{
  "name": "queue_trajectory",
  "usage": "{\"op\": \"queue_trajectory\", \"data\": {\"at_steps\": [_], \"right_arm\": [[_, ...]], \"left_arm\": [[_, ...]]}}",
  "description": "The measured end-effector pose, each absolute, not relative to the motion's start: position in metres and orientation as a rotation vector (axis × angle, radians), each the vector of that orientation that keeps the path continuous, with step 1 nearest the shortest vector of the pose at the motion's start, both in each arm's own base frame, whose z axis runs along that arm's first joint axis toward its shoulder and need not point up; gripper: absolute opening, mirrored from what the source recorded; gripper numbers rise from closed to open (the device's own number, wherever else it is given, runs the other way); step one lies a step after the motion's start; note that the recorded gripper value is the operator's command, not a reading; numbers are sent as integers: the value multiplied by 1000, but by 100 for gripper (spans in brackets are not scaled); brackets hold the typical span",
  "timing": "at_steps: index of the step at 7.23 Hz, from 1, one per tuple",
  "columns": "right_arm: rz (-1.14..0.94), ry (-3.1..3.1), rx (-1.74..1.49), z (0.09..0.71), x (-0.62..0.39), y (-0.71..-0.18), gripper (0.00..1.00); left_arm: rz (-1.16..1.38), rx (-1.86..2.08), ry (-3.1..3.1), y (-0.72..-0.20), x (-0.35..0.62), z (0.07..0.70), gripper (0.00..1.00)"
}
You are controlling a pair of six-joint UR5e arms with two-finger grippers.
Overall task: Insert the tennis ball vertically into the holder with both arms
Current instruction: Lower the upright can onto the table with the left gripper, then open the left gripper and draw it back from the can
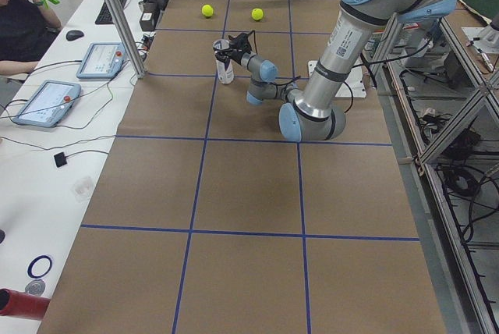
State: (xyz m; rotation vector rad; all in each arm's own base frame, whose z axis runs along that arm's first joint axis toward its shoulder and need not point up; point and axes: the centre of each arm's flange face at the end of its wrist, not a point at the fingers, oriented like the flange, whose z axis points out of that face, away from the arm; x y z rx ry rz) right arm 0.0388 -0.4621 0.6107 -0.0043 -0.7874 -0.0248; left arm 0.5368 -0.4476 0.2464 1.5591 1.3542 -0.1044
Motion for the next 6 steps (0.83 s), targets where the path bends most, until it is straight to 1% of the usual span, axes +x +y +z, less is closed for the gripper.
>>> {"op": "queue_trajectory", "data": {"at_steps": [2,4,6], "right_arm": [[-25,-787,-3,610,39,-462,99],[-25,-787,0,609,40,-463,99],[-23,-787,3,607,40,-464,99]], "left_arm": [[-125,1585,1376,-451,523,230,99],[-110,1599,1349,-460,484,216,99],[-16,1506,1245,-442,433,224,98]]}}
